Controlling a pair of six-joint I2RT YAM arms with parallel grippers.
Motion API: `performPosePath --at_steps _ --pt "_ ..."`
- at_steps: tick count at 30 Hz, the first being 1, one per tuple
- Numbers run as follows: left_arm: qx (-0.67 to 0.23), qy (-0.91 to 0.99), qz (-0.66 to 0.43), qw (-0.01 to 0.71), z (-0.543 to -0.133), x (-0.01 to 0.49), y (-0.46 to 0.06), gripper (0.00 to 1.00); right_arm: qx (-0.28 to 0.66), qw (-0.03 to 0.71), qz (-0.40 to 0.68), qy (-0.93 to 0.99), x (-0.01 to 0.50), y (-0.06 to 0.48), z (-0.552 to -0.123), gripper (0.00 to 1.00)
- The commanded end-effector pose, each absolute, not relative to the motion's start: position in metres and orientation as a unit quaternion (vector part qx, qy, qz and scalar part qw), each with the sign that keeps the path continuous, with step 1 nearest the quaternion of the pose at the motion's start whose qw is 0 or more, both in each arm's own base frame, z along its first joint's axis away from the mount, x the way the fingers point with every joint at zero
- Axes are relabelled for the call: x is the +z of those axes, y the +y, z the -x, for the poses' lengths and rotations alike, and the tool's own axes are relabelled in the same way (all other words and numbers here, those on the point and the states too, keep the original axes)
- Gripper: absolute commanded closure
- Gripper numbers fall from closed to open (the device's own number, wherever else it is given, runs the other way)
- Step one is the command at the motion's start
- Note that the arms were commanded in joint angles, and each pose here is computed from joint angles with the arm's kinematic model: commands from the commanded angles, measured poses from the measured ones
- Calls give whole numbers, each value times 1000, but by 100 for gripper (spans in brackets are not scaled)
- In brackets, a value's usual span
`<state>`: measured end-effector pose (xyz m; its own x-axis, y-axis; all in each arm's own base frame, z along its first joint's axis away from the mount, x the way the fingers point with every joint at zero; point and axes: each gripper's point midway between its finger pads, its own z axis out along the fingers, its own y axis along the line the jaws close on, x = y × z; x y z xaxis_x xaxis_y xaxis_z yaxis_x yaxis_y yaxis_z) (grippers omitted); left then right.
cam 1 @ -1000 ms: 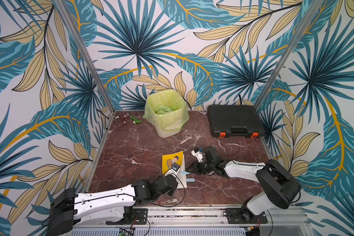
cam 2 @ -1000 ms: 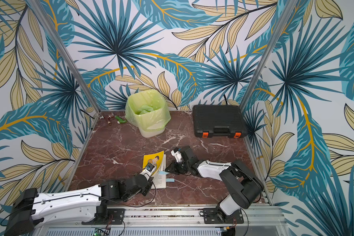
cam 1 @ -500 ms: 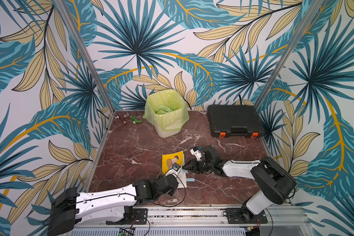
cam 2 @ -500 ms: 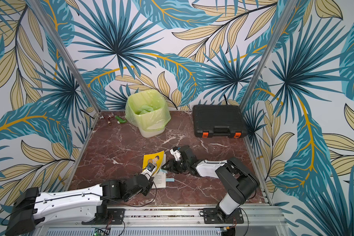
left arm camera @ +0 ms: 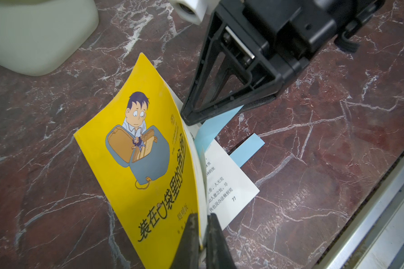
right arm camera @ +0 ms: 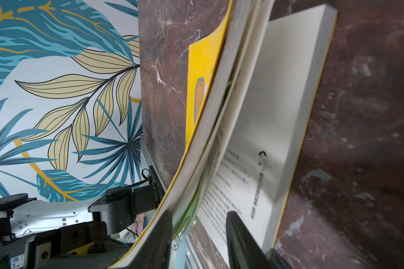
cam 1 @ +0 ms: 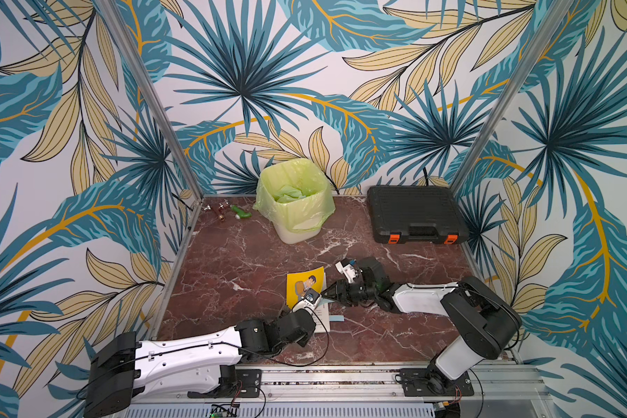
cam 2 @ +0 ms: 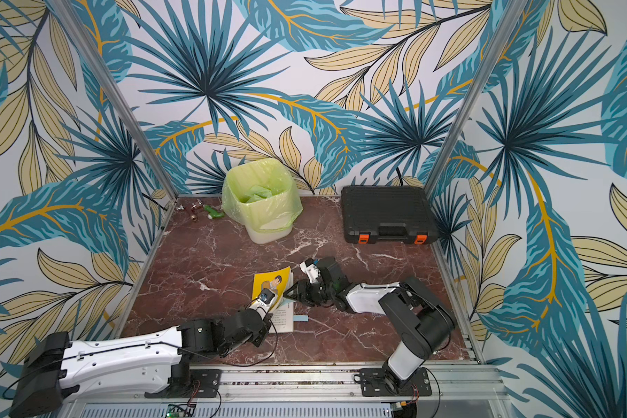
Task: Peel off the used sticky note
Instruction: Open the book at the center of the board.
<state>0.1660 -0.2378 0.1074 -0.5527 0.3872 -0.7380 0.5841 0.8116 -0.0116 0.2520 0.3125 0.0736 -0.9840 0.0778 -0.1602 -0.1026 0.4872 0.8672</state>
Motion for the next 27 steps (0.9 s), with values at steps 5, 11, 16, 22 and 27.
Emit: performPosePath --at_steps 5,11,16,22,27 --pt "-124 869 -270 395 -171 110 -236 100 507 76 11 858 66 315 -245 68" --pt "-122 869 -270 397 -172 111 -235 100 497 75 9 865 60 309 -240 68" --pt "-122 869 -270 397 -172 111 -235 100 495 74 7 866 58 307 -238 69" --pt "-122 869 -269 397 -172 111 -235 100 498 71 7 864 56 310 -237 69" --pt "-123 870 -269 396 -172 110 -235 100 505 70 8 860 57 317 -240 69"
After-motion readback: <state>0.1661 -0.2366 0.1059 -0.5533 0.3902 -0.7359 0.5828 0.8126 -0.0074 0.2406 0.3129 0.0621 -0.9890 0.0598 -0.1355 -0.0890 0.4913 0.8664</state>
